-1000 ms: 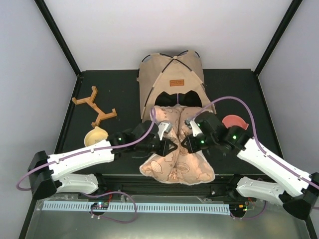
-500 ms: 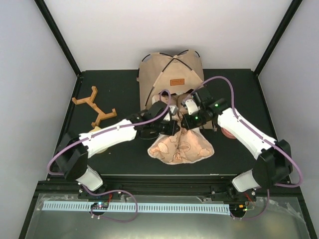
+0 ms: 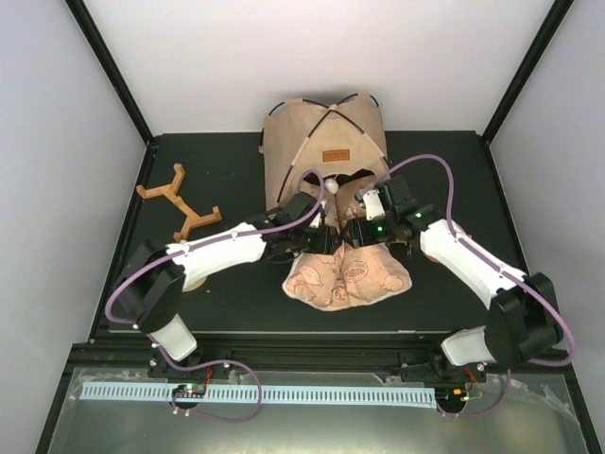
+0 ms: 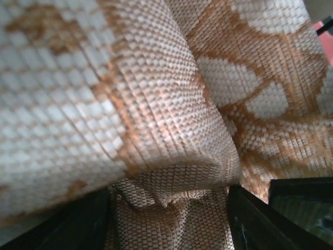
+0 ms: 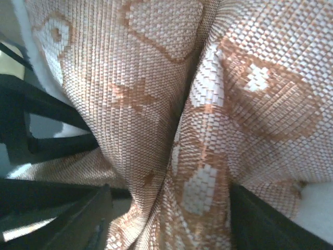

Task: Set up the pet tent

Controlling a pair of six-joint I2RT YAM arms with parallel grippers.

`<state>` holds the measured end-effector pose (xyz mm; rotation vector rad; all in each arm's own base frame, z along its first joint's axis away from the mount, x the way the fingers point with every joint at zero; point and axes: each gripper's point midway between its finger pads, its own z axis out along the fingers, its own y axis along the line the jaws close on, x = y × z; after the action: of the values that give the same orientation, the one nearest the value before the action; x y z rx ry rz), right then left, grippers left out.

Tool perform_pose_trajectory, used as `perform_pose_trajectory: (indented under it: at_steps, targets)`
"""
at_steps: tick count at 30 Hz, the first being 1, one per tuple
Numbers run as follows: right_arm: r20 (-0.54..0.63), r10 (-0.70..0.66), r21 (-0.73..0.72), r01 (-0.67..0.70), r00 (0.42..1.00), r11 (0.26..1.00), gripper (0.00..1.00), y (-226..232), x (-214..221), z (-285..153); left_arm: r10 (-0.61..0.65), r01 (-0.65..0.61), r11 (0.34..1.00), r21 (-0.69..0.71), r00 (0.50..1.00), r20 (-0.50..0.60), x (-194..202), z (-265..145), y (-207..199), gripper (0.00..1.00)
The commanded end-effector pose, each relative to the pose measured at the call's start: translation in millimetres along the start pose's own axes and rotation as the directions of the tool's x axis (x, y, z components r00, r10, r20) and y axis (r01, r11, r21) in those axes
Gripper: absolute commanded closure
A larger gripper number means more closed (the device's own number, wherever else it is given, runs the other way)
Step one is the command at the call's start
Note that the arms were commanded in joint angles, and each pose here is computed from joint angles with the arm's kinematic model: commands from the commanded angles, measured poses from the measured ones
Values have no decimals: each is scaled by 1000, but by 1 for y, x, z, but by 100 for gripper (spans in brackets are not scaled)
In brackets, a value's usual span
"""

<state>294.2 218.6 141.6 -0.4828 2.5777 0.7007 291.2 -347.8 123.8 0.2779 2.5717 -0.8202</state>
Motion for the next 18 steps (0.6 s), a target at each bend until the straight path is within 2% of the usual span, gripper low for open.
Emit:
perform_pose_trajectory:
  at_steps: [1,3,10,12,18]
  targets:
    - [94,-38,-101,48,995,994,30,31,-7,-19,55,-67,993,100,991,122,-8,-40,-37,31]
    - [119,-46,-72,55,992,996,23,31,-7,-27,58,-75,990,117,988,141,-7,-59,-42,27]
    - [128,-16,62,8,992,998,9,17,-6,-41,74,-94,990,107,981,181,-2,-118,-39,8]
    - [127,-12,104,-1,992,995,1,16,-5,-44,75,-95,992,88,975,211,-6,-136,-33,8]
    - [123,7,160,-27,992,987,0,31,1,-42,66,-65,998,-15,956,286,-22,-177,10,12]
